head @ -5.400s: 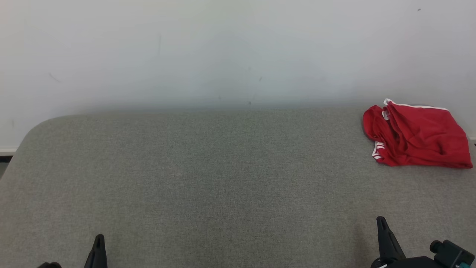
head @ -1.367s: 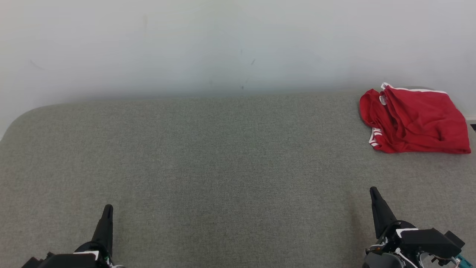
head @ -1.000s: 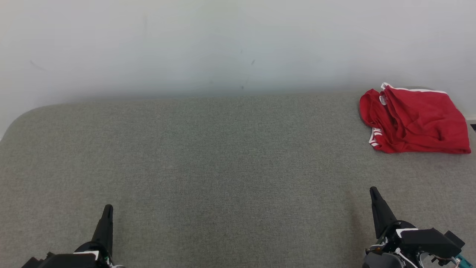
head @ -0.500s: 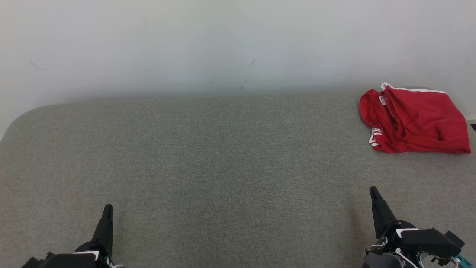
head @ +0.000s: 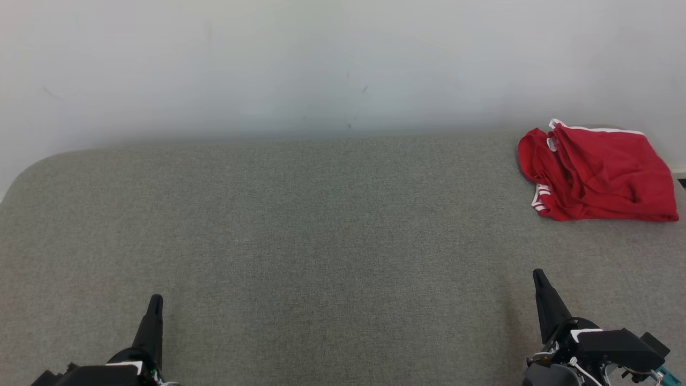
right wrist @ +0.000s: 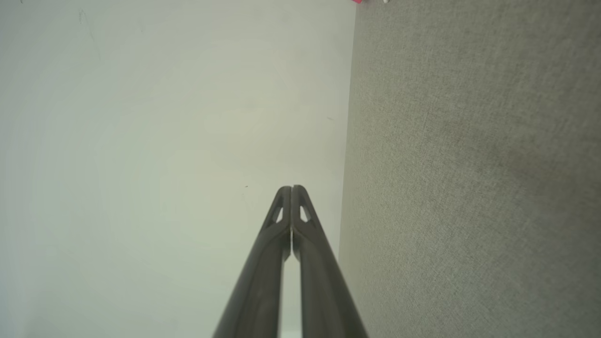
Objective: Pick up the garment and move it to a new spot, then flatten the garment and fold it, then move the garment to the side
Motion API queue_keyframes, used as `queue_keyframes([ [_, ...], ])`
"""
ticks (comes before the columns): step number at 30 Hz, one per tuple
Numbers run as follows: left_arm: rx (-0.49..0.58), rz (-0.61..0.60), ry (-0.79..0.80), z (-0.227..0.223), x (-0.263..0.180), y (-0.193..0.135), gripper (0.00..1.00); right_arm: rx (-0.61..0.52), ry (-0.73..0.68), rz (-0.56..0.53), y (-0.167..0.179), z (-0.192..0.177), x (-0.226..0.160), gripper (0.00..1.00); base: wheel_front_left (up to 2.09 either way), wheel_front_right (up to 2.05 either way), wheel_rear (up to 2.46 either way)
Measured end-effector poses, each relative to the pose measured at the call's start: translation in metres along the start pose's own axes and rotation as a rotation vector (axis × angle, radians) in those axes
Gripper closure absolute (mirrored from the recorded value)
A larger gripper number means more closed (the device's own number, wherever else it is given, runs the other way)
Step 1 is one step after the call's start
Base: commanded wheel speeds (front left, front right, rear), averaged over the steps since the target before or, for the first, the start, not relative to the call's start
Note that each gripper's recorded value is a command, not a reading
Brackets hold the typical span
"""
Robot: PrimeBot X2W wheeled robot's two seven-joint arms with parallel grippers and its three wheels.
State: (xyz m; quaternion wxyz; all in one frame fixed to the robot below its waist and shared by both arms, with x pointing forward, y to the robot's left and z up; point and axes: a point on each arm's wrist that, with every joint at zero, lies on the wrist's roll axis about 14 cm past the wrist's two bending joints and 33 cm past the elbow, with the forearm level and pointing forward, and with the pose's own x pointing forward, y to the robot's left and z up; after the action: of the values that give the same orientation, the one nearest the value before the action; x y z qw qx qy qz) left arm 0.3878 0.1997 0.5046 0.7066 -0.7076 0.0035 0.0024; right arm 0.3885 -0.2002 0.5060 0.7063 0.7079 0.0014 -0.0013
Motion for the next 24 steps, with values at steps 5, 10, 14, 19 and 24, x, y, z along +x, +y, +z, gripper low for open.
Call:
queue_keyframes([
  [5, 0.000, 0.000, 0.000, 0.0000, 0.0000, -0.0001, 1.00, 0.000, 0.000, 0.000, 0.0001, 0.0000, 0.0000, 1.00, 0.00, 0.00, 0.00],
  [10, 0.000, 0.000, 0.000, 0.0001, 0.0000, -0.0001, 1.00, 0.000, 0.000, 0.000, 0.0001, 0.0000, 0.0000, 1.00, 0.00, 0.00, 0.00],
  [14, 0.000, 0.000, 0.000, 0.0001, 0.0000, -0.0001, 1.00, 0.000, 0.000, 0.000, 0.0001, 0.0000, 0.0000, 1.00, 0.00, 0.00, 0.00],
  [19, 0.000, 0.000, 0.000, 0.0000, 0.0000, -0.0001, 1.00, 0.000, 0.000, 0.000, 0.0001, -0.0001, 0.0000, 1.00, 0.00, 0.00, 0.00],
  [24, 0.000, 0.000, 0.000, 0.0001, 0.0000, -0.0001, 1.00, 0.000, 0.000, 0.000, 0.0000, -0.0001, 0.0000, 1.00, 0.00, 0.00, 0.00],
])
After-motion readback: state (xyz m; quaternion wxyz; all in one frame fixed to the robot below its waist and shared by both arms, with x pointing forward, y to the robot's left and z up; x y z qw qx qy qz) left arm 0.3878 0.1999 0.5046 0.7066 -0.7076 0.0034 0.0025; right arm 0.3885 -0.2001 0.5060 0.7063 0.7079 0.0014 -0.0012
